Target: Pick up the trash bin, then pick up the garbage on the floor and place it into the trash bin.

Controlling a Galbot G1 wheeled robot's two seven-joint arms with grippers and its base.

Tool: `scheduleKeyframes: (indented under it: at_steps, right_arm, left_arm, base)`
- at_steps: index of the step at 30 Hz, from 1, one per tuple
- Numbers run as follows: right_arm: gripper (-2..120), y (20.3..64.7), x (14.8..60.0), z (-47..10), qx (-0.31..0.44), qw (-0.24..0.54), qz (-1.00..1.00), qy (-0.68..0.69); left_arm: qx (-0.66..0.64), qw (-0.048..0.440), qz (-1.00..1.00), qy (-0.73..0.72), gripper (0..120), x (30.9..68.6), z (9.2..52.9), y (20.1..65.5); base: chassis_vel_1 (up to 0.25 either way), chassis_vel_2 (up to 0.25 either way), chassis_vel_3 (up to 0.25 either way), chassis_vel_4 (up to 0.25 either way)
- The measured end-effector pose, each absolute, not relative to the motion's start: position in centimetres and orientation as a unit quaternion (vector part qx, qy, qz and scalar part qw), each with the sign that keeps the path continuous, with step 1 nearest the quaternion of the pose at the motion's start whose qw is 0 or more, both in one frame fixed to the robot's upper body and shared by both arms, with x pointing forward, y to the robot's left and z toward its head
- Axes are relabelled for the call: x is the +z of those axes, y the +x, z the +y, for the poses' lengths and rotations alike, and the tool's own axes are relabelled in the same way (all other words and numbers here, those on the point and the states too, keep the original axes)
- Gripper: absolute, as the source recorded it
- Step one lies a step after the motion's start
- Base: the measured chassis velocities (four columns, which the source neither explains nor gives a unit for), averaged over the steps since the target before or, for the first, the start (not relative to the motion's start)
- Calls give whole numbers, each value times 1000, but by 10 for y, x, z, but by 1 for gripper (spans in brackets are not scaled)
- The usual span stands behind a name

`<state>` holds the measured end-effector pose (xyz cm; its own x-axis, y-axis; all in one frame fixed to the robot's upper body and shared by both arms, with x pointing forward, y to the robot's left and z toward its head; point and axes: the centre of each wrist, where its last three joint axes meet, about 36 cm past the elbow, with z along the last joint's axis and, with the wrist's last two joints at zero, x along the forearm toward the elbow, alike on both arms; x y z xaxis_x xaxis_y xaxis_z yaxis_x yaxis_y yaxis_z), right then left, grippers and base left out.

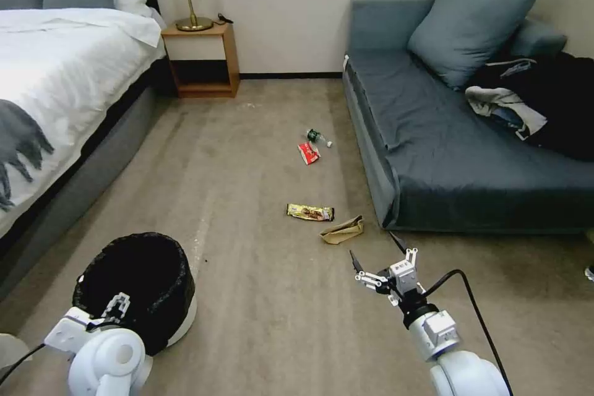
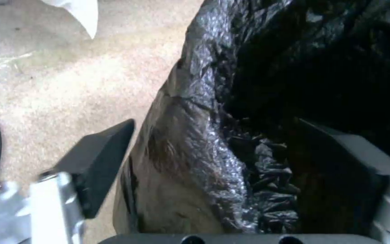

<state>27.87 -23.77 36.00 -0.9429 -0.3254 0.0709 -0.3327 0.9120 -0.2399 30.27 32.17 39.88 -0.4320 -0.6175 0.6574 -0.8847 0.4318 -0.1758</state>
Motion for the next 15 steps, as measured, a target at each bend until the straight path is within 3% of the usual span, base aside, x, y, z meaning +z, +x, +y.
scheduleKeyframes:
  at_steps: [4, 6, 7, 9, 13, 15]
  right_arm:
    - [100, 278, 359, -237, 124, 12, -978, 166]
    - [100, 278, 359, -236, 123, 12, -978, 166]
    - [100, 278, 358, -235, 121, 11, -979, 164]
    - [100, 278, 358, -234, 121, 11, -979, 164]
    - [100, 280, 355, -231, 119, 9, -980, 159]
    - [100, 281, 354, -230, 119, 9, -980, 157]
  left_arm:
    - [256, 261, -806, 466, 70, 393, 324, 304]
    - [255, 261, -806, 466, 68, 393, 324, 304]
    - [252, 260, -807, 466, 60, 392, 324, 304]
    - [251, 261, -807, 466, 57, 391, 325, 304]
    - [242, 261, -811, 464, 36, 389, 324, 302]
    - [240, 261, -812, 464, 33, 389, 324, 302]
  base:
    - [0, 0, 0, 0]
    - [0, 0, 0, 0]
    - [0, 0, 0, 0]
    - [0, 0, 0, 0]
    - [0, 0, 0, 0]
    - [0, 0, 0, 0]
